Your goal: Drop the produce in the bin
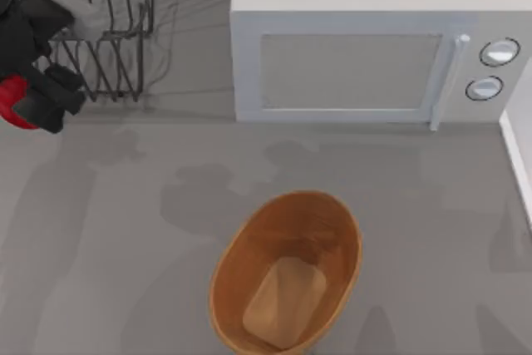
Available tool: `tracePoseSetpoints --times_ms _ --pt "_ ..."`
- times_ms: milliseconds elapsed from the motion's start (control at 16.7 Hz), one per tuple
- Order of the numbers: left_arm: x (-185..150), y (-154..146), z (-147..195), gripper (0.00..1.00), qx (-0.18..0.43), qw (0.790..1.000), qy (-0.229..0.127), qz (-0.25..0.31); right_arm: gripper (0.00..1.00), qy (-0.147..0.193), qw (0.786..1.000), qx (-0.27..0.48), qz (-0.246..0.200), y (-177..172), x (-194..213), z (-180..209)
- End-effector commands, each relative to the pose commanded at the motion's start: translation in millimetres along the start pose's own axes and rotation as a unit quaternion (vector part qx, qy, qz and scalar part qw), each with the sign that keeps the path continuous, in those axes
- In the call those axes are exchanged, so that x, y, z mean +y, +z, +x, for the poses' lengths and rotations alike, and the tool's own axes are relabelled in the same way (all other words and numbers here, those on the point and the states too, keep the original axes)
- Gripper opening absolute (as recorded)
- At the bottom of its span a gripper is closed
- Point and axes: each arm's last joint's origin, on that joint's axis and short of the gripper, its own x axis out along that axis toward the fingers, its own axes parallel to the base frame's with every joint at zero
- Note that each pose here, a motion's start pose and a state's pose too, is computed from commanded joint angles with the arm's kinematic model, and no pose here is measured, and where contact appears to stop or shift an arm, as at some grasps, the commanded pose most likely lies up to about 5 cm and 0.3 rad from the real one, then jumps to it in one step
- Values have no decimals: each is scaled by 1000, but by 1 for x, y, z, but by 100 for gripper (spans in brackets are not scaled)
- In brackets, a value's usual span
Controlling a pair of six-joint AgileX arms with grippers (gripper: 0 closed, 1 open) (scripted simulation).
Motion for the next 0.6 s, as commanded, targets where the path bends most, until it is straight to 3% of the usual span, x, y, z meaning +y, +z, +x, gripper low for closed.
tracePoseSetpoints --times_ms 120,300,480,600 --pt "-56 27 1 0 0 995 -2 103 100 0 1000 0 0 0 0 0" --pt "-150 48 1 0 -5 966 -2 259 100 0 1000 0 0 0 0 0" --pt "-226 46 -4 0 -17 925 1 380 100 0 1000 0 0 0 0 0" --pt "-258 38 -7 0 -26 902 4 431 100 0 1000 0 0 0 0 0"
